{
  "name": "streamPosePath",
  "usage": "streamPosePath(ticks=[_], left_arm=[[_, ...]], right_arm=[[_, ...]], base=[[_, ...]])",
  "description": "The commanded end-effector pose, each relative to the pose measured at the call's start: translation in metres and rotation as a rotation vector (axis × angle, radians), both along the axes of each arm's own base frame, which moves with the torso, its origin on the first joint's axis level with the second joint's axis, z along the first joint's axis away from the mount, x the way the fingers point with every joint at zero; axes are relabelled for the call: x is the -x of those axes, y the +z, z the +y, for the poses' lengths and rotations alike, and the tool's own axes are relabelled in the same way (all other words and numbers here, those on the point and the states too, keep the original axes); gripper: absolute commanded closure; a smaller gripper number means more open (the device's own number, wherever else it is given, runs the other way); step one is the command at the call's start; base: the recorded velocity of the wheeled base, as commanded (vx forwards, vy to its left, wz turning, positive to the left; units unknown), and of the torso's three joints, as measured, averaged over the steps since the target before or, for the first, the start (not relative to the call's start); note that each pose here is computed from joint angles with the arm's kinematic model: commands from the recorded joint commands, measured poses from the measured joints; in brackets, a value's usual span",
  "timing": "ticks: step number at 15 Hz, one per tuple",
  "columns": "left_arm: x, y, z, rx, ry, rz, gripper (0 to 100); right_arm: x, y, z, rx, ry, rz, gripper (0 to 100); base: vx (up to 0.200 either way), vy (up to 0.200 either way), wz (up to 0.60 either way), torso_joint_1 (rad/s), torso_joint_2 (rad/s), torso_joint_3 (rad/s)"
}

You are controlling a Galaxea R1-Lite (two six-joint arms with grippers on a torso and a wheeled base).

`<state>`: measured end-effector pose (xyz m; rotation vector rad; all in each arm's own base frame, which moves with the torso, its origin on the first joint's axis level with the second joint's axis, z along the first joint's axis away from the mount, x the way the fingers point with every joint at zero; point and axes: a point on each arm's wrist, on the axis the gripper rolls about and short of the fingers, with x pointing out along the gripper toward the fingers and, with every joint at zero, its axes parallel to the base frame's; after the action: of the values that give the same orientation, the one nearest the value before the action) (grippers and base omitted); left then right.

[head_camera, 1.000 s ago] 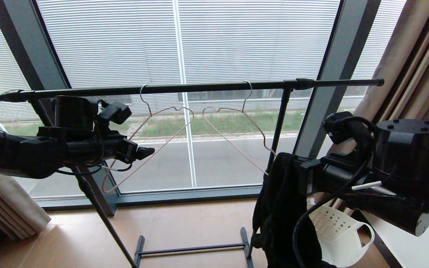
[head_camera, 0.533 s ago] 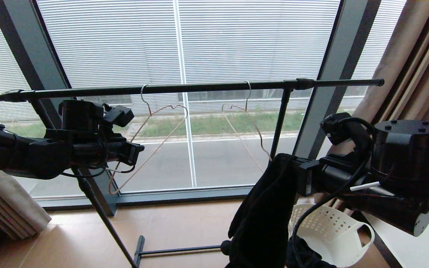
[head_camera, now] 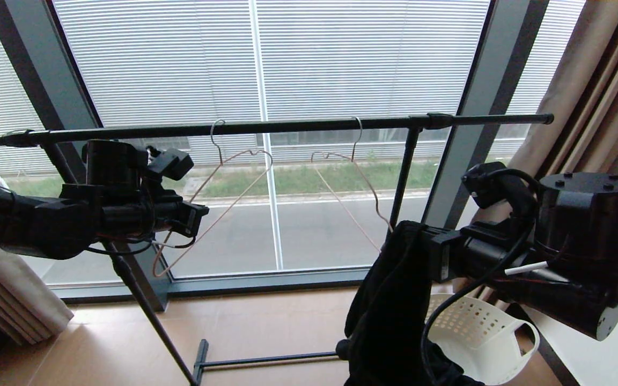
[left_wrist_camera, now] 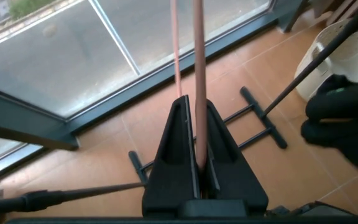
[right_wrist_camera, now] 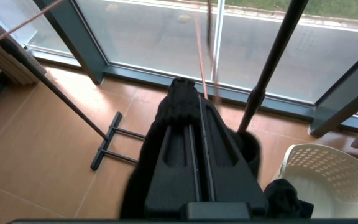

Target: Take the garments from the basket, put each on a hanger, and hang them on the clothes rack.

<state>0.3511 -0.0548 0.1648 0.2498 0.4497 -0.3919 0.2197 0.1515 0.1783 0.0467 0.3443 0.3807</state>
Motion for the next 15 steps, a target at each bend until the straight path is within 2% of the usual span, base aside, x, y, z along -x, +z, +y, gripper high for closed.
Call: streamPosePath(ticks=[1, 6, 8, 10, 13, 14, 15], left_arm=[[0.012, 0.018, -0.008, 0.018, -0.025, -0.046, 100], [0.044, 0.028, -0.011, 0.026, -0.056, -0.058, 100], [0.06, 0.033, -0.009, 0.031, -0.06, -0.083, 100], [0.084, 0.033, -0.008, 0.039, -0.084, -0.103, 100], [0.126, 0.027, -0.002, 0.048, -0.124, -0.096, 100], [0.156, 0.02, 0.001, 0.059, -0.169, -0.09, 100], [0.172, 0.014, 0.004, 0.066, -0.191, -0.079, 100]], right_arm=[[0.0, 0.0, 0.0, 0.0, 0.001, -0.001, 100], [-0.001, -0.001, 0.001, 0.002, 0.001, 0.003, 100], [-0.002, -0.004, 0.002, 0.009, 0.001, 0.012, 100], [-0.002, -0.005, 0.002, 0.011, 0.001, 0.016, 100], [-0.002, -0.004, 0.002, 0.024, 0.003, 0.007, 100], [-0.003, -0.005, 0.001, 0.065, -0.028, -0.006, 100], [-0.005, -0.007, 0.0, 0.127, -0.086, -0.028, 100]], base=[[0.0, 0.0, 0.0, 0.0, 0.0, 0.0], [0.0, 0.0, 0.0, 0.0, 0.0, 0.0], [0.0, 0.0, 0.0, 0.0, 0.0, 0.0], [0.0, 0.0, 0.0, 0.0, 0.0, 0.0], [0.0, 0.0, 0.0, 0.0, 0.0, 0.0], [0.0, 0.0, 0.0, 0.0, 0.0, 0.0], [0.0, 0.0, 0.0, 0.0, 0.0, 0.0]])
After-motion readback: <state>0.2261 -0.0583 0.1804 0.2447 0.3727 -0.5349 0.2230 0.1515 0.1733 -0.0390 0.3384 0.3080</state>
